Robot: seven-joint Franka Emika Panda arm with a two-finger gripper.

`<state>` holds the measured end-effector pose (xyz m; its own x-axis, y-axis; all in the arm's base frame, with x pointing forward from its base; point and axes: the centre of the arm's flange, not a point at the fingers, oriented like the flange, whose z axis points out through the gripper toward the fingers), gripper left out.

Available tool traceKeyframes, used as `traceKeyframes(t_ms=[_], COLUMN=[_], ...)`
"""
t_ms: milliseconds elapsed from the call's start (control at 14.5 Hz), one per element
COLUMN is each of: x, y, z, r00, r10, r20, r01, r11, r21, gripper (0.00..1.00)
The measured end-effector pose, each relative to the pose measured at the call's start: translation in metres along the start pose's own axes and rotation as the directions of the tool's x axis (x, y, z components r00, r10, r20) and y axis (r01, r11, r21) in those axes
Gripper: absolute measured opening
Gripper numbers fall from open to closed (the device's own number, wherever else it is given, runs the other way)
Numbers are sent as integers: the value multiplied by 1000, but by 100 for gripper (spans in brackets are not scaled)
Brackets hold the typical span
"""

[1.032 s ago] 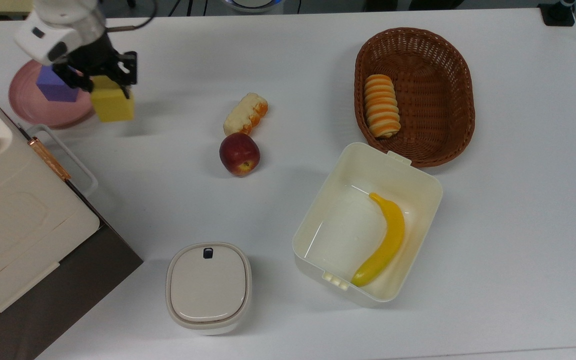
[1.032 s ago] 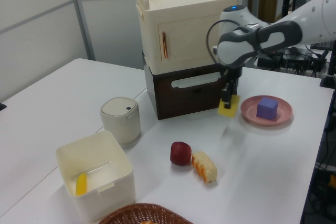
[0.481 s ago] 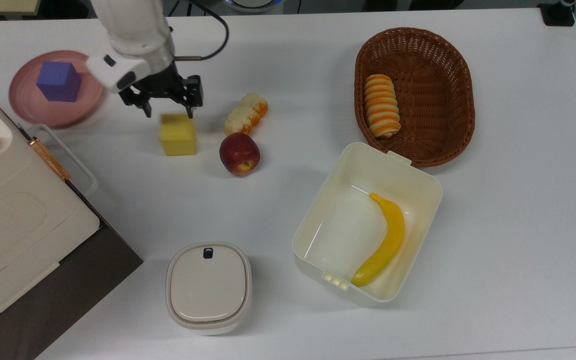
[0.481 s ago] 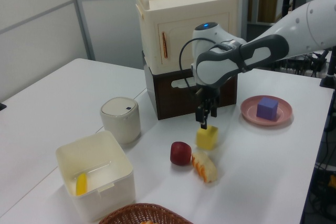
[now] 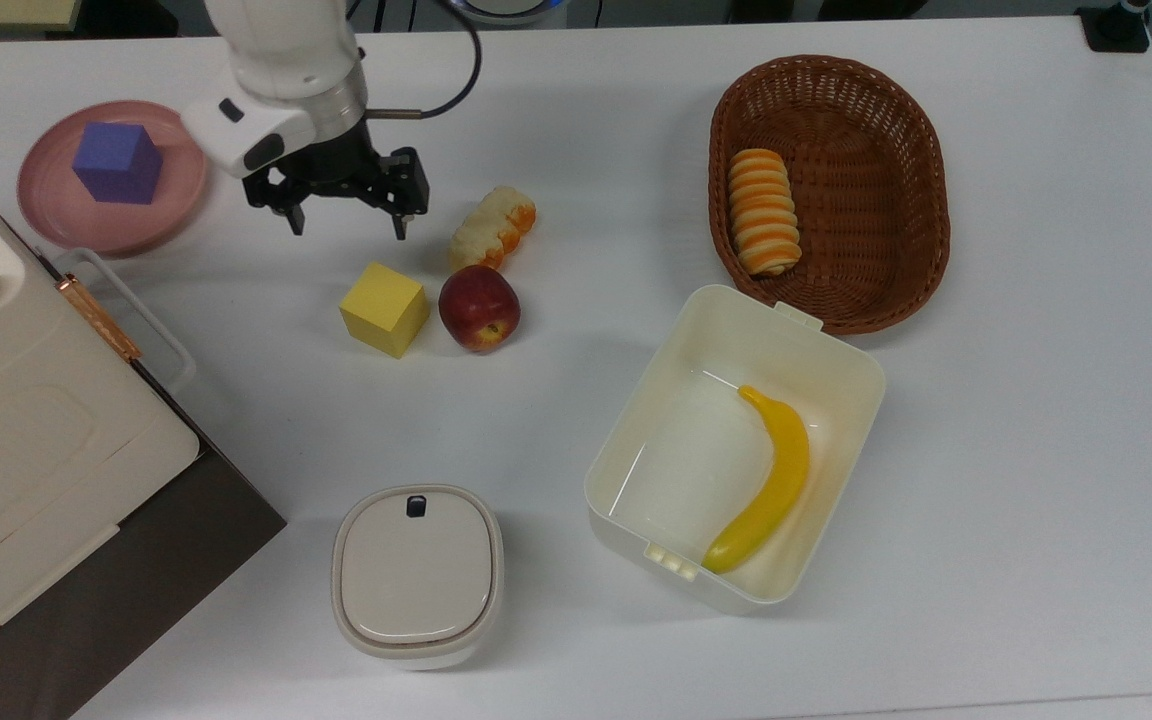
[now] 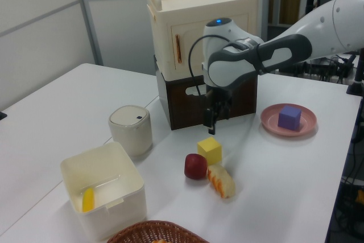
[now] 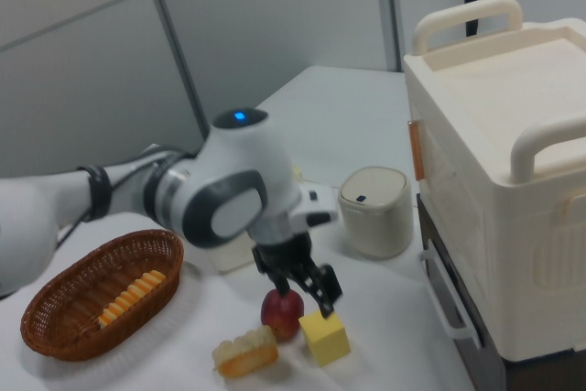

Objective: Put the yellow cube on the table

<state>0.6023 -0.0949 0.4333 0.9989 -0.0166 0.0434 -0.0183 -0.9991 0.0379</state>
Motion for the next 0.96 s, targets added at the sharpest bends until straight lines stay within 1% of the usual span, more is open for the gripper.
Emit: traceKeyframes(t_ms=[138,275,344,550,688,825,963], x=[3,1,-4,-20,-29,-31,-30], y=[-23,-48,-64,-91,-106,-109,-111], z=[-23,-51,-72,-105,-123,-131,-140], r00=[1000,1000,1000,998,998,998,999], r10=[18,21,15,8,1,3,6], r20=[3,15,26,57,70,66,51], r01=[-18,-20,-14,-7,1,-1,-5], r11=[1000,1000,1000,1000,999,999,1000], r21=[-3,-8,-14,-28,-35,-36,-18], gripper=[100,100,100,100,100,100,100])
